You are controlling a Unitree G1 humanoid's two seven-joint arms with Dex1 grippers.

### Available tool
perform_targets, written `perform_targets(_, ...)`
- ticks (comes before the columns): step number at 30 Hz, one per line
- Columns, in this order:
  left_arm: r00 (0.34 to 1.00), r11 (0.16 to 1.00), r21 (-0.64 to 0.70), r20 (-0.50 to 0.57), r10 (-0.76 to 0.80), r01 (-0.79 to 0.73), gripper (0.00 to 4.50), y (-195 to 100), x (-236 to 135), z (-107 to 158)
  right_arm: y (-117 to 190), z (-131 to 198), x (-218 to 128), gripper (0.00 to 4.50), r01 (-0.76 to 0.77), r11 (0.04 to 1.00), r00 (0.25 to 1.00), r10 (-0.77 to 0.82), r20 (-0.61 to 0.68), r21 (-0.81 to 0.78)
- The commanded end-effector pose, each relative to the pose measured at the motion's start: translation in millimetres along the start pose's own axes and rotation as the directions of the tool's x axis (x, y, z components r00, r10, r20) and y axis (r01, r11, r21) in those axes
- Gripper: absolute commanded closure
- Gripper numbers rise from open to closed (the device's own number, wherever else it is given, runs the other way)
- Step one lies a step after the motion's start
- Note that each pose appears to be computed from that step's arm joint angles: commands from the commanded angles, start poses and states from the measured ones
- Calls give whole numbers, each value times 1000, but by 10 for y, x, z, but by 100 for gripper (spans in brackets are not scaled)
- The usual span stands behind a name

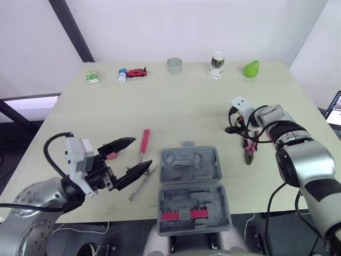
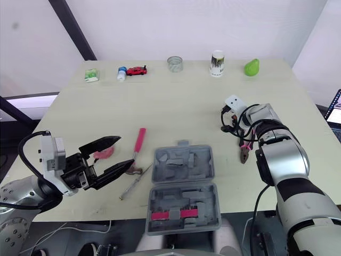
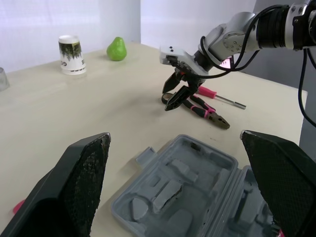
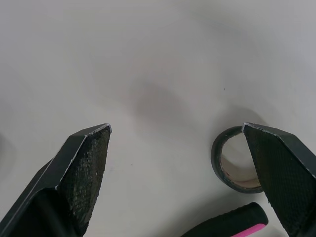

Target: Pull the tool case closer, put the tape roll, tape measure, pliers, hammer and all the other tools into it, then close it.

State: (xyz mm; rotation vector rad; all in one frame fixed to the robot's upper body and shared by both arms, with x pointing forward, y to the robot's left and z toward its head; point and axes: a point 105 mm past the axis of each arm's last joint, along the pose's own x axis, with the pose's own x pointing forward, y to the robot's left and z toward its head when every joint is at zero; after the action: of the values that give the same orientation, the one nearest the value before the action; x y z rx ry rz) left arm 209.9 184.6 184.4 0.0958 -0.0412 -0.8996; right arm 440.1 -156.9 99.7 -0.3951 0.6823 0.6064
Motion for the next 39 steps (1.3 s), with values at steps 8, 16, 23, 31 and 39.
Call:
perform_targets(8,999,999,24,33,-44,43,0,-27,0,174,-85,1,6,2,79,983,995,-88,48,165)
perform_targets(16,998,998,26,31,-54,53,0,15,35,173,-50,-101,41,2,60,976,997,-69,34,208)
perform_targets(23,998,998,32,23,-53,52,0,15,42,180,-57,-133,90,81,82,959,992,-106,74,271)
perform_targets(31,999,999,39,25,-39,38,0,11,45,198,-79,-150,97,446,109,964,989,-129,71,241)
perform_targets(39,998,998,31,24,-61,60,0,-21,83,167,-64,-152,-74,446,-49,973,996,31,-84,-224)
